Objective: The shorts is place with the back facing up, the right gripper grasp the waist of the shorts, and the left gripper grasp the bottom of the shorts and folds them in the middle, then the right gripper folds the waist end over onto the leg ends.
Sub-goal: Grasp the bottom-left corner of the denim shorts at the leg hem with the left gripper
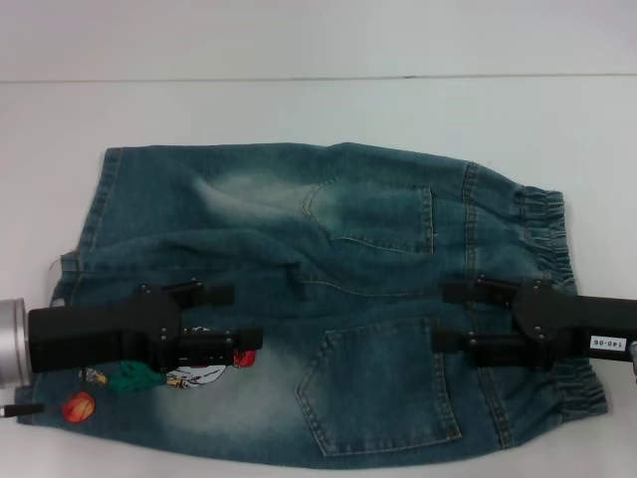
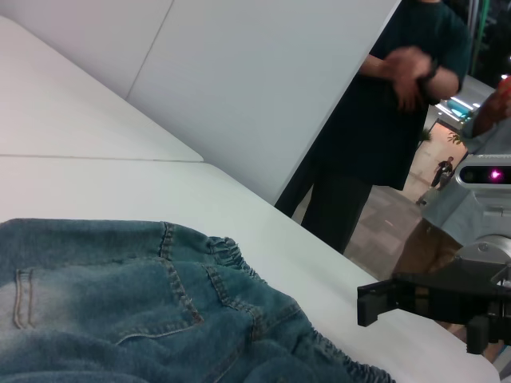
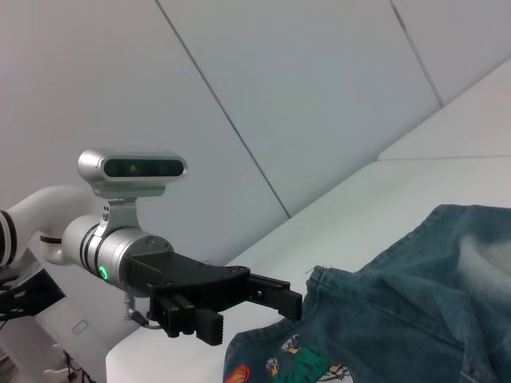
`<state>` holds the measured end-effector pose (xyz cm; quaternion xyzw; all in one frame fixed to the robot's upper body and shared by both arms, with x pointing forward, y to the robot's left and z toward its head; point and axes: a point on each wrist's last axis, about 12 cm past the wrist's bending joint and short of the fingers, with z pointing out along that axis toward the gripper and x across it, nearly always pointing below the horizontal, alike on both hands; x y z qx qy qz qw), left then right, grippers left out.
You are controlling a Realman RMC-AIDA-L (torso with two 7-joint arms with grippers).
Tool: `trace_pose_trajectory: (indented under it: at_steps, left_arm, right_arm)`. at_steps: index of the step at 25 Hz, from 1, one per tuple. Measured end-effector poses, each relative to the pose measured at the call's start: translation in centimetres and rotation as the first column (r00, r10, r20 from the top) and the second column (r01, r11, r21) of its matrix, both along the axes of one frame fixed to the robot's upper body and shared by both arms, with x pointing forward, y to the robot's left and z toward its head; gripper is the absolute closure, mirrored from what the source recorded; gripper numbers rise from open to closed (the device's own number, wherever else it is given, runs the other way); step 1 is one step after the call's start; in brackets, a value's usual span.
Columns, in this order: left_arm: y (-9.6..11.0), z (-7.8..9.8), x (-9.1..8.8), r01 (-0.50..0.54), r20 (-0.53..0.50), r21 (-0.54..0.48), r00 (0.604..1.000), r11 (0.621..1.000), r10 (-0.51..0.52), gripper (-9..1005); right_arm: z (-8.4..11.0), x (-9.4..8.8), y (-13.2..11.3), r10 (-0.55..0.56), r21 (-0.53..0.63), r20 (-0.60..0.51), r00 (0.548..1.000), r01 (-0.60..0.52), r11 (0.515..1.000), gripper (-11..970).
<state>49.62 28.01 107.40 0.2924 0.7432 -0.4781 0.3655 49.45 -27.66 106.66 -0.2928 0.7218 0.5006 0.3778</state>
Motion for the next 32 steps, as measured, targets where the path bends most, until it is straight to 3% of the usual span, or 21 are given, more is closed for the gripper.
trace_pose_trajectory:
  at_steps: [32]
  left_arm:
    - [0.14,0.10,0.16,-0.017,0.010,0.001,1.000,1.000,0.017,75]
  right_arm:
    - [-0.42,0.33,0.38,-0.020,-0.002,-0.011,1.000,0.020,1.000,9]
